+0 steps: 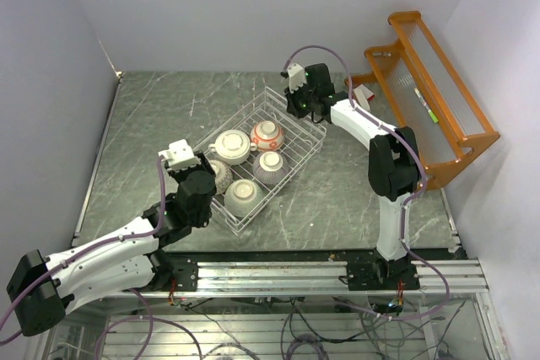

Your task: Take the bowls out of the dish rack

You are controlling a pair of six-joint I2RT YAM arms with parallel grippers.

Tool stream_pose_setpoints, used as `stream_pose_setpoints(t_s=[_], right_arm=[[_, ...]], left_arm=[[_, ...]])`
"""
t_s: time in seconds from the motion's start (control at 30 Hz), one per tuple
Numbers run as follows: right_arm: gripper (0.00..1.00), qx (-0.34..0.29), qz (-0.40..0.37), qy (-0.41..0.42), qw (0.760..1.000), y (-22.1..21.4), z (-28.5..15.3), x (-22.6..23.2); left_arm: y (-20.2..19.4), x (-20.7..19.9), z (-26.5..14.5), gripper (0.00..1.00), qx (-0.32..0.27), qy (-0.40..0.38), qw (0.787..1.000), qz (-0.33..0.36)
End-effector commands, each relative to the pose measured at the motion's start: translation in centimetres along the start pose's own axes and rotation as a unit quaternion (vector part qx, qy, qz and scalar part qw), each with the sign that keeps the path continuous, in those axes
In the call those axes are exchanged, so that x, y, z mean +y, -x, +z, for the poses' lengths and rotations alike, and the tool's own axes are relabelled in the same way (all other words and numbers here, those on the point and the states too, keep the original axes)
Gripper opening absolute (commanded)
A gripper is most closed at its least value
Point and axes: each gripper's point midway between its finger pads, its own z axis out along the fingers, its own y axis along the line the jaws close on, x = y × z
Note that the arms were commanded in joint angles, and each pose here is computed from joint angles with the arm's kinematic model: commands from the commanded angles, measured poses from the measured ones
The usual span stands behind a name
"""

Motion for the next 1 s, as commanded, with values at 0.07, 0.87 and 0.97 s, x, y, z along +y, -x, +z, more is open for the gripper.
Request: stream_pose_setpoints(t_s=[0.07,0.87,0.97], right_arm=[[0.00,-0.019,0.062,-0.072,0.995,1.2,-1.2,-2.4],[0.00,-0.160,0.251,-0.275,0.914,5.8,-10.5,-7.4],[0.00,-0.170,0.264,-0.294,0.903,5.7,-11.7,-7.8]], left_arm=[[1.5,-0.2,0.2,0.56,-0.011,0.011,1.000,-0.027],[1.6,-0.2,0.1,0.55,-0.010,0.014,0.999,-0.028],[1.6,-0.2,0.1,0.55,-0.009,0.015,0.999,-0.029]])
